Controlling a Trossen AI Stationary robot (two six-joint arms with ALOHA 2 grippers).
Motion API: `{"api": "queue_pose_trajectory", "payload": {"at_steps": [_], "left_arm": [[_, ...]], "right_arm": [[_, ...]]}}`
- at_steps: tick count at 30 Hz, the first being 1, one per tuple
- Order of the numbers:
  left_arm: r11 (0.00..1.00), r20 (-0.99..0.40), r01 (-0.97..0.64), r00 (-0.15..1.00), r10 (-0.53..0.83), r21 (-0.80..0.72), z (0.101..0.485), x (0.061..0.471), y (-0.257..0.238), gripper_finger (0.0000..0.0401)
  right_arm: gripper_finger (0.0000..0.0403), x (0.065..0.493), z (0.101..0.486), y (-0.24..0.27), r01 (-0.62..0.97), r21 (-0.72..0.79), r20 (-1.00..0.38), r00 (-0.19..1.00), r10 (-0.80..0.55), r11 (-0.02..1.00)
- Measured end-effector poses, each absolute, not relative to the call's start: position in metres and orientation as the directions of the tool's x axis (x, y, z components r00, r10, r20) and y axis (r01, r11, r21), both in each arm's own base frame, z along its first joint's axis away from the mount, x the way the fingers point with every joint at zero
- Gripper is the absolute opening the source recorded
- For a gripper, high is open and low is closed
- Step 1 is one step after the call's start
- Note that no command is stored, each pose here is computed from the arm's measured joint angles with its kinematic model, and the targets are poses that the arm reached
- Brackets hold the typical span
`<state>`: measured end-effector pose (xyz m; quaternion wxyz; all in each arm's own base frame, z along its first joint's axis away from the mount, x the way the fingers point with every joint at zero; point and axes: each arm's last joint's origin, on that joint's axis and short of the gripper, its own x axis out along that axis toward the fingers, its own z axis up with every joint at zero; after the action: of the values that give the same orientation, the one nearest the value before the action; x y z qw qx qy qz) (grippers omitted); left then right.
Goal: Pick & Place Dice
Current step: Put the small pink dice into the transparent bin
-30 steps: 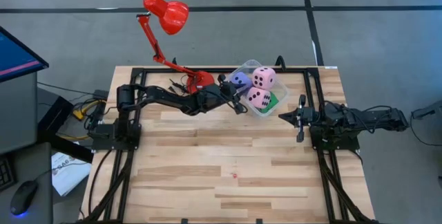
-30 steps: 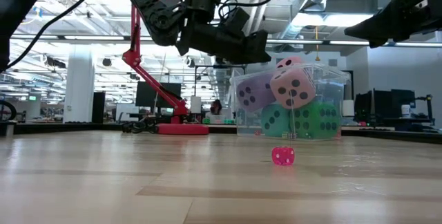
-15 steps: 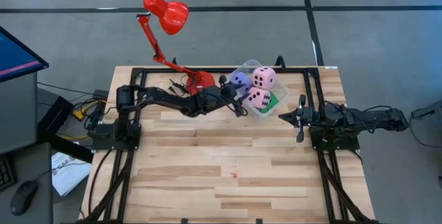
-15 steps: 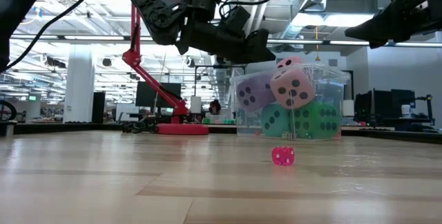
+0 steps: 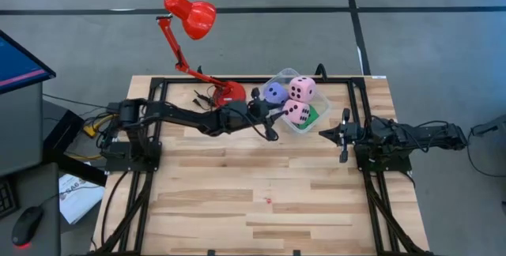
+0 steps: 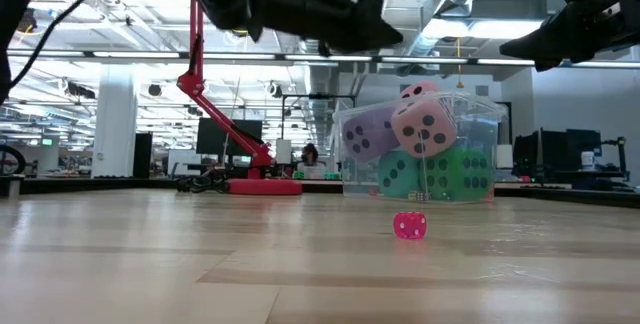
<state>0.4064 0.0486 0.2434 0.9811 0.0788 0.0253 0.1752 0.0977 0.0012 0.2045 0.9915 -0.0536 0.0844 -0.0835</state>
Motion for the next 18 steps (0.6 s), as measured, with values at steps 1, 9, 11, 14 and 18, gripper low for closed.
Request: {"api": "queue_pose_trajectory", "payload": {"at_steps": [1, 9, 11, 14, 18], "left_arm": [[0.929, -0.045, -0.328, 0.939, 0.34, 0.169, 0.246, 0.404, 0.045, 0.0086], [0.961, -0.32, -0.169, 0.918, 0.234, 0.218, 0.246, 0.386, 0.0, 0.0063], [0.966, -0.358, -0.126, 0.911, 0.203, 0.226, 0.242, 0.384, -0.013, 0.0058], [0.97, -0.391, -0.066, 0.907, 0.156, 0.233, 0.238, 0.382, -0.033, 0.0051], [0.97, -0.43, 0.012, 0.898, 0.097, 0.244, 0.219, 0.369, -0.057, 0.0043]], "right_arm": [[0.0, 0.098, 0.205, 0.001, 0.157, -0.121, -0.159, 0.972, -0.175, 0.98], [0.0, 0.098, 0.205, 0.001, 0.157, -0.121, -0.159, 0.972, -0.175, 0.98], [0.0, 0.098, 0.205, 0.001, 0.156, -0.121, -0.159, 0.972, -0.174, 0.98], [0.0, 0.098, 0.205, 0.001, 0.157, -0.121, -0.159, 0.972, -0.175, 0.98], [0.0, 0.098, 0.205, 0.001, 0.157, -0.12, -0.159, 0.972, -0.175, 0.98]]}}
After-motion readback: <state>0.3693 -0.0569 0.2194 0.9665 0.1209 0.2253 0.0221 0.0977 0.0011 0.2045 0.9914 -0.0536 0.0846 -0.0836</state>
